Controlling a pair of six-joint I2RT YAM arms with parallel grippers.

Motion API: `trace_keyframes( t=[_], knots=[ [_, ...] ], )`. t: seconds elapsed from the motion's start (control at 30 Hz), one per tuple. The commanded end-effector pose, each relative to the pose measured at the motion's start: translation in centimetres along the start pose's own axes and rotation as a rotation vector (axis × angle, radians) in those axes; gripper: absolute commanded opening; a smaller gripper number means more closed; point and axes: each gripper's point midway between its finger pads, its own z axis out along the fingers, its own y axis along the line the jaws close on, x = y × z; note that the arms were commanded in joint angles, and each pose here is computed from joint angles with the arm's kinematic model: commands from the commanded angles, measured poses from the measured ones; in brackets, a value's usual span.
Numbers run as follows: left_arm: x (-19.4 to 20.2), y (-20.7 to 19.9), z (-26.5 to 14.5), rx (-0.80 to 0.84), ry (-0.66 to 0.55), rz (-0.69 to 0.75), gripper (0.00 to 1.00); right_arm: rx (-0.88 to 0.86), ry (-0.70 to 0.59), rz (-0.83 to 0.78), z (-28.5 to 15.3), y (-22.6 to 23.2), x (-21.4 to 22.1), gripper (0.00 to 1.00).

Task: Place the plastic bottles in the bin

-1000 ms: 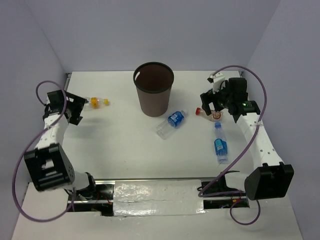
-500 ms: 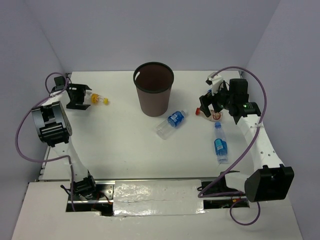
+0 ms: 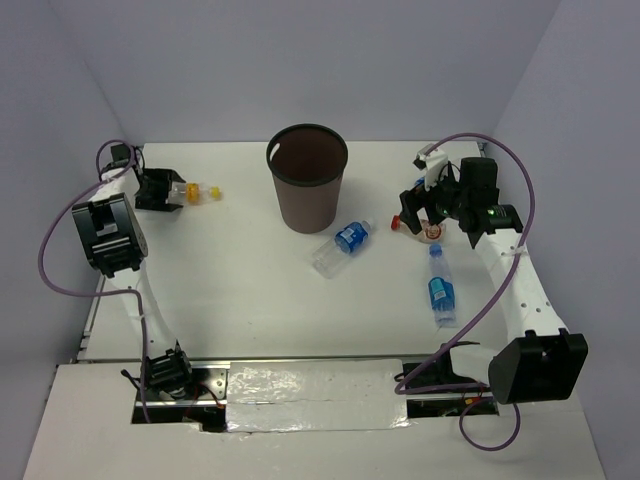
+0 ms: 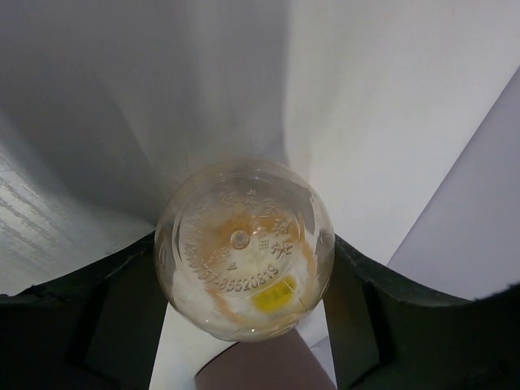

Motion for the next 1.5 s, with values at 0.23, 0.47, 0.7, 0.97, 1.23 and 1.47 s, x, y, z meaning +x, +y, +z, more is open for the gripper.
trace_keyframes(
  t=[0.23, 0.47, 0.7, 0.97, 1.23, 1.47],
  knots=[
    [10.3, -5.5, -10.0, 0.506, 0.146, 0.475, 0.34, -0.009, -0.087, -0.032, -0.8, -0.1, -2.6, 1.0],
    [23.2, -12.0, -26.3, 0.965, 0.014, 0.921, 0.31, -0.112, -0.09, -0.058, -0.8, 1.6, -2.3, 0.98],
    [28.4, -14.9, -35.3, 1.186, -0.145, 1.087, 0.37, -0.126, -0.116, -0.063, -1.1, 2.0, -2.8, 0.99],
    [34.3, -17.2, -32.0, 1.134, -0.125, 1.225, 0.38, -0.114, -0.134, -0.057, -1.5, 2.1, -3.1, 0.99],
    [39.3, -18.0, -25.2, 0.888, -0.236, 1.437, 0.79, -0.072, -0.129, -0.032, -1.9, 1.5, -2.9, 1.0],
    [39.5, -17.7, -26.9, 0.89, -0.284, 1.454, 0.99, -0.042, 0.035, 0.185, 0.3, 0.9, 0.7, 1.0]
  ],
)
